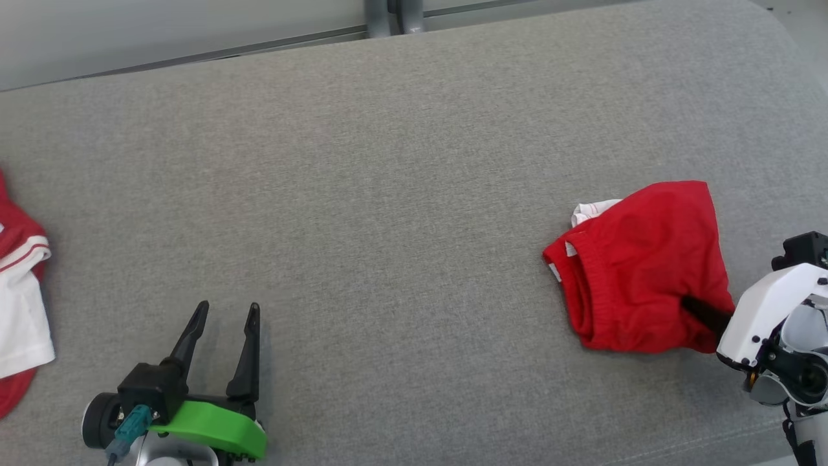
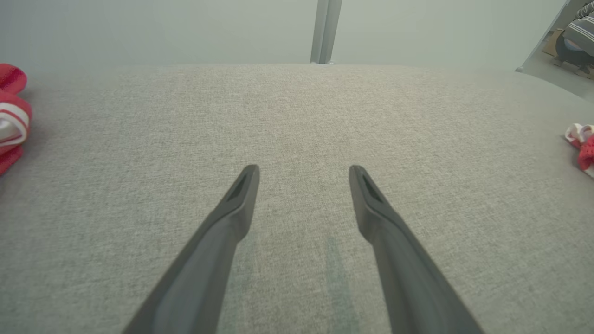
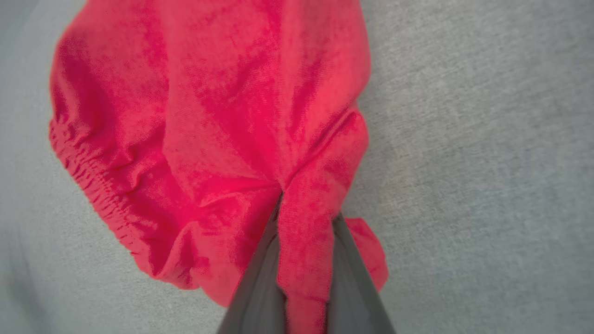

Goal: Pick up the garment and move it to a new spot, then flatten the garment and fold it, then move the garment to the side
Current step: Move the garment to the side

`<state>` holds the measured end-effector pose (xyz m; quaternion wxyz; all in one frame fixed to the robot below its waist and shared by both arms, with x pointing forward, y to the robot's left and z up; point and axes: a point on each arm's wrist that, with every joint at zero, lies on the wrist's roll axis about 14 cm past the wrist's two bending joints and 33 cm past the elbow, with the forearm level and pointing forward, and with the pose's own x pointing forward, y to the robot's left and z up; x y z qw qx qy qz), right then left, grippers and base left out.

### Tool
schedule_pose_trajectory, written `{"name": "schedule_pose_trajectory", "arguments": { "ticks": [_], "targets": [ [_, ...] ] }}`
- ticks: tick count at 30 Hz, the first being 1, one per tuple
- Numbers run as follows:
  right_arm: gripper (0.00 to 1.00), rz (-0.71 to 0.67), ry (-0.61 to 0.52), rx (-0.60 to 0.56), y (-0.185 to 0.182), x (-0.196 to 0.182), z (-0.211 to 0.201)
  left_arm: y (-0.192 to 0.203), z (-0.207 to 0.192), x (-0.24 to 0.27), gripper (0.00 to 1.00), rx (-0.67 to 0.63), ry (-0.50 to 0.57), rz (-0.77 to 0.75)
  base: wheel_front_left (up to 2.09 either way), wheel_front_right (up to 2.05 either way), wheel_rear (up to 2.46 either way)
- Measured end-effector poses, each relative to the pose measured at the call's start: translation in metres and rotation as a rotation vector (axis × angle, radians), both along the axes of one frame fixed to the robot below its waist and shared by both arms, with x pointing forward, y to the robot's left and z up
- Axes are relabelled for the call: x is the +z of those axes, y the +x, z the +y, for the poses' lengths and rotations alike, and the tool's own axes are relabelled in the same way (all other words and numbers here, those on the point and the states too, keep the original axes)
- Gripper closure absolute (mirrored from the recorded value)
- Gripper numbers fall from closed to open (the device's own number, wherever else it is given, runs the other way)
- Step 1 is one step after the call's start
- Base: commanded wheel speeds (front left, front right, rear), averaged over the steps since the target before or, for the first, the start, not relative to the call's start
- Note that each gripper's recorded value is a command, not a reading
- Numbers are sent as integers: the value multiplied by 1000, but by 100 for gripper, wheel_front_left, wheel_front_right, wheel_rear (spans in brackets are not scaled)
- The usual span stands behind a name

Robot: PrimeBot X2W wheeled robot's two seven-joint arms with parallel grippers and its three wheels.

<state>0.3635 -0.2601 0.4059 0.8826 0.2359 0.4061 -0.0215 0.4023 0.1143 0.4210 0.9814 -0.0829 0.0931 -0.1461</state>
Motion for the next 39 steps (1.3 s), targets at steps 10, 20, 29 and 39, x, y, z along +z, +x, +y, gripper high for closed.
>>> {"name": "schedule_pose_trajectory", "arguments": {
  "ticks": [10,20,29,39],
  "targets": [
    [100,-56,-344,49,26,20,-60,20,-44,-11,0,-120,-33,12,0,0,0],
    [100,-138,-637,119,109,70,-100,22,-42,-30,0,-127,-23,55,0,0,0],
    [100,-26,-689,13,111,44,-146,22,-29,-45,0,-109,-4,90,0,0,0],
    [0,-16,-763,-36,100,26,-160,26,-32,-46,0,-128,9,96,0,0,0]
  ]
}}
